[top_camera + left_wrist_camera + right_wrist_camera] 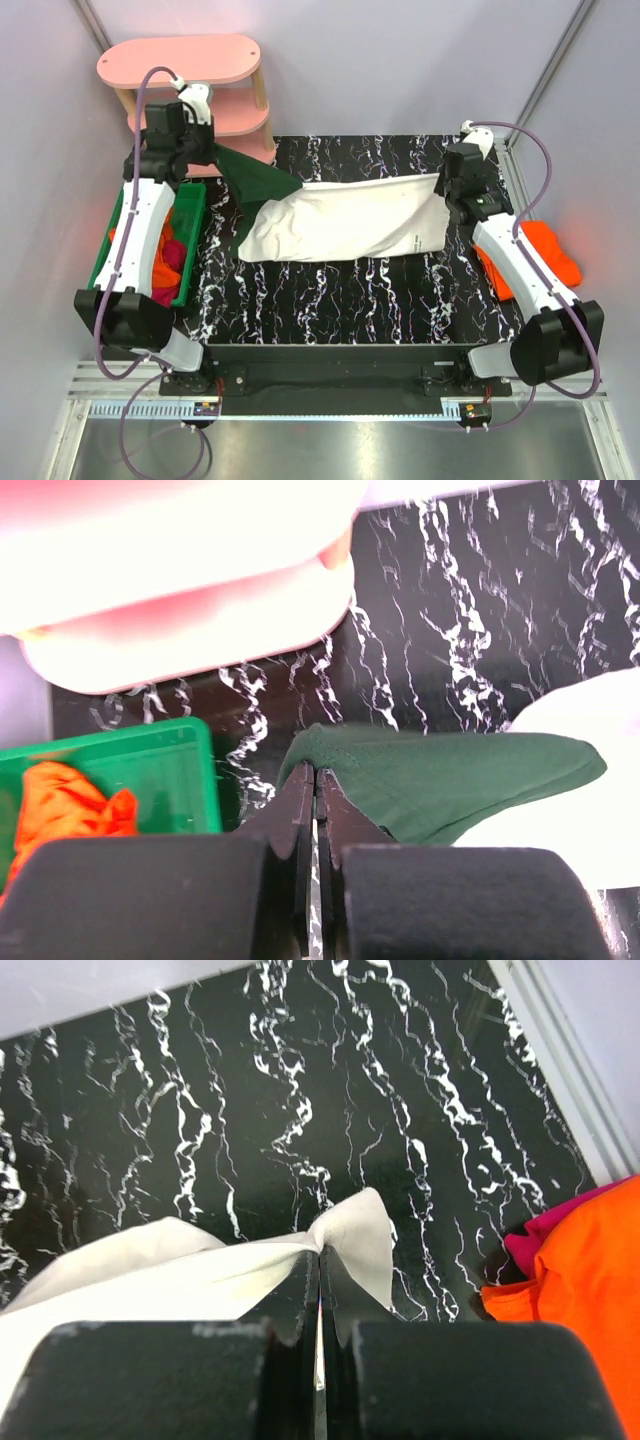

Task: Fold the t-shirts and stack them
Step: Flatten out the tshirt

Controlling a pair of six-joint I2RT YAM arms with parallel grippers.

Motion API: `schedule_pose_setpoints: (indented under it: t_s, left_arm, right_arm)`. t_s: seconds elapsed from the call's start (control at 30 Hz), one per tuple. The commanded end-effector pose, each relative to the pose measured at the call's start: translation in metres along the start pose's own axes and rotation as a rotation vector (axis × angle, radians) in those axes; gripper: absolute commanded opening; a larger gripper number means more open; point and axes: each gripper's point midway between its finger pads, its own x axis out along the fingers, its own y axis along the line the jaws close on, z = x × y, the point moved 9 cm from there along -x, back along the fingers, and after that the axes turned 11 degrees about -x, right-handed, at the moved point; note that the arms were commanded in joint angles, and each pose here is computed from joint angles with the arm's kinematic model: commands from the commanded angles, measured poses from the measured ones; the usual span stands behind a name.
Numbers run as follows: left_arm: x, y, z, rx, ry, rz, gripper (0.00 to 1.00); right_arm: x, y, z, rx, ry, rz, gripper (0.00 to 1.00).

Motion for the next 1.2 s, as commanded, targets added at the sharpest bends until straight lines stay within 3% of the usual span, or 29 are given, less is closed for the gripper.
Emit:
schedule_pose_setpoints:
  t_s: [0.0, 0.23, 0.5, 0.93, 1.17]
  left_arm:
    - [-0.037, 0.002, 0.027, 0.0, -0.093, 0.028, 0.0]
    - [-0.089, -0.002, 0.062, -0.003, -0.247, 0.046, 0.0]
    - [-0.188, -0.018, 0.12, 0.032, -0.512, 0.046, 0.0]
    - [-0.289, -0.023, 0.114, 0.074, -0.731, 0.104, 0.0]
    - [-0.325, -0.026, 0.106, 0.071, -0.799, 0.113, 0.0]
  right_arm:
    - [-0.026, -0.013, 0.04, 0.046, -0.13, -0.024, 0.0]
    - [-0.049, -0.023, 0.057, 0.048, -0.175, -0.027, 0.0]
    - [-0.105, -0.043, 0.119, 0.089, -0.336, -0.016, 0.0]
    - [-0.196, -0.082, 0.162, 0.082, -0.55, -0.039, 0.0]
    - [-0.221, -0.089, 0.168, 0.094, -0.578, -0.02, 0.0]
